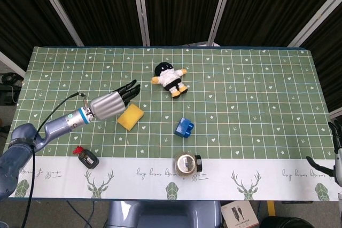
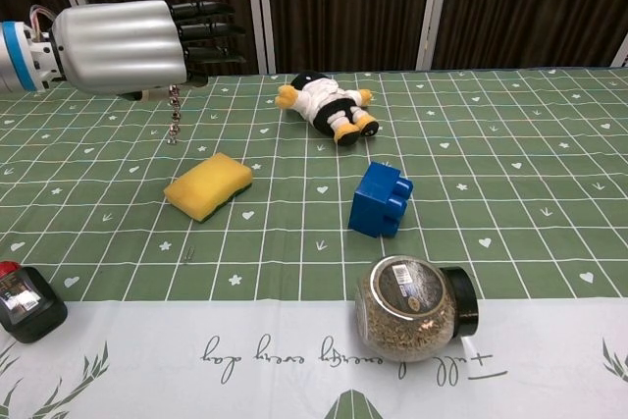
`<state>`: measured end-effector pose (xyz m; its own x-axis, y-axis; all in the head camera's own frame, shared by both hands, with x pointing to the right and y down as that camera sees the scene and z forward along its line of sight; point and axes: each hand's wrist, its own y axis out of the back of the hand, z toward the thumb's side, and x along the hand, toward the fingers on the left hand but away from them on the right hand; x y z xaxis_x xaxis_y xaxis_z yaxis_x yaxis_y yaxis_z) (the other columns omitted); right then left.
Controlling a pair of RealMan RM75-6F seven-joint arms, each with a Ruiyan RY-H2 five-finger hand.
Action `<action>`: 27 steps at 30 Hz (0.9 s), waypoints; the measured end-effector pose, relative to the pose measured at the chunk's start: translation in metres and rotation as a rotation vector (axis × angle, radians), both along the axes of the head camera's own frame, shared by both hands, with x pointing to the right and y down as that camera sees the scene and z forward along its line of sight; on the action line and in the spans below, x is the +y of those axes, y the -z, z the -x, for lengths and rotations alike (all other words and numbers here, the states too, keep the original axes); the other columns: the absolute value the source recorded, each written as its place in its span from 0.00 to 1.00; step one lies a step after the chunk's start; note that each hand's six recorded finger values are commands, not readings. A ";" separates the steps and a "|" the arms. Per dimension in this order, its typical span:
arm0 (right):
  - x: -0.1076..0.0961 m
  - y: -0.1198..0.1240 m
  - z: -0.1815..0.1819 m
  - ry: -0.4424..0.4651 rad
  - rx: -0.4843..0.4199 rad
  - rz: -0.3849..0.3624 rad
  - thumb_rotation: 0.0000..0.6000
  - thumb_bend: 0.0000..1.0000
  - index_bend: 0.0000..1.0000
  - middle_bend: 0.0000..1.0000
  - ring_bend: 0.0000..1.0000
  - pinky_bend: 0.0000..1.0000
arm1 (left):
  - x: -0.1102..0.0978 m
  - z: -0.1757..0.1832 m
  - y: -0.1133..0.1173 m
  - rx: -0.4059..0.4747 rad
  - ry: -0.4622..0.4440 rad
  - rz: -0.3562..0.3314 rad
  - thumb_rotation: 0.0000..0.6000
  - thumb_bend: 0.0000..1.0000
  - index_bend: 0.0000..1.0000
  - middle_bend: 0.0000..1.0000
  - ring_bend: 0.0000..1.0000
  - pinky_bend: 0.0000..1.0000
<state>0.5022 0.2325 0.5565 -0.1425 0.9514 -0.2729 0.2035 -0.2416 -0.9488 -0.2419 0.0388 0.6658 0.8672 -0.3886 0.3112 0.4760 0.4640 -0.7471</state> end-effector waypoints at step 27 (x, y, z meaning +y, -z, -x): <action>0.000 0.002 -0.001 0.002 0.005 -0.007 1.00 0.10 0.09 0.00 0.00 0.08 | 0.081 -0.032 0.005 -0.071 -0.302 -0.002 1.00 0.44 0.61 0.12 0.00 0.00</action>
<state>0.5031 0.2325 0.5549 -0.1420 0.9537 -0.2652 0.1987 -0.2350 -0.9515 -0.2095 0.1200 0.6609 0.9195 -0.1172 0.3751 0.3677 0.5935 -0.7159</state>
